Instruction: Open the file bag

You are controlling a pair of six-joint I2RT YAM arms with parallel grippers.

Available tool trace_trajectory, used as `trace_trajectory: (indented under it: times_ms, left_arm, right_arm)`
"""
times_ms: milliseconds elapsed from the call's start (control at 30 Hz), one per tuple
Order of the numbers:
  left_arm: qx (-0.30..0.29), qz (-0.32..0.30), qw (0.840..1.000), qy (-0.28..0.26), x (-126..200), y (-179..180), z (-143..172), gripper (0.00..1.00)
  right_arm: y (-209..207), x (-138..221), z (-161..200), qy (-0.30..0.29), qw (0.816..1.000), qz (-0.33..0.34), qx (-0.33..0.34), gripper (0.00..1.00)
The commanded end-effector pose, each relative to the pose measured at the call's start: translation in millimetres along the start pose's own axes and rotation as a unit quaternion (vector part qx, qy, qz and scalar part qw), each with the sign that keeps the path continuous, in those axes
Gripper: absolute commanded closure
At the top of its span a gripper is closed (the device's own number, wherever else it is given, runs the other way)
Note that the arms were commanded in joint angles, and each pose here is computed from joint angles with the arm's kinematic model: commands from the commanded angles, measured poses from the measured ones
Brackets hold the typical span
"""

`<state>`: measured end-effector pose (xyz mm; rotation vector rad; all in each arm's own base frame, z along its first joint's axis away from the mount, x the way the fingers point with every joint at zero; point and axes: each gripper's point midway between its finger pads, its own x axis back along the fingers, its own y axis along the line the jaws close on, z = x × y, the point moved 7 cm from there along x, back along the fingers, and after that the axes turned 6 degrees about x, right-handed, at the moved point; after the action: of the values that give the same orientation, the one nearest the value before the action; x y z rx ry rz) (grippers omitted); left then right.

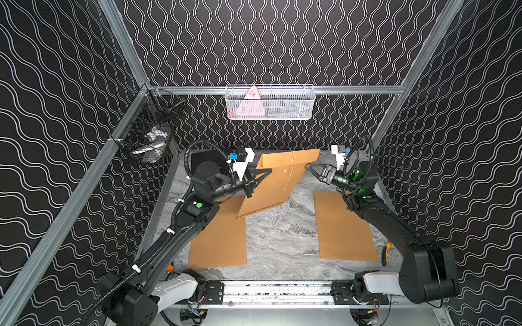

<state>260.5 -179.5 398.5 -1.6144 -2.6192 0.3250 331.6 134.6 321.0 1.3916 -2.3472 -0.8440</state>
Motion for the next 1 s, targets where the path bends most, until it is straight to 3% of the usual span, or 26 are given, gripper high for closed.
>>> trace_trajectory:
  times_ms: [0,667,967]
  left_arm:
    - [-0.011,0.016,1.0,-0.017,0.6,-5.0,-5.6,1.0]
    - [0.013,0.045,0.999,0.005,1.2,-10.2,3.2,1.0]
    - [0.02,0.042,0.999,0.016,0.1,-7.9,10.7,1.0]
  right_arm:
    - [14.7,-1.8,-14.3,-0.022,0.999,-0.044,0.023,0.38]
    - [48.8,2.1,-36.2,-0.045,0.986,-0.133,0.094,0.37]
    - [52.5,3.9,-46.4,-0.058,0.976,-0.194,0.081,0.42]
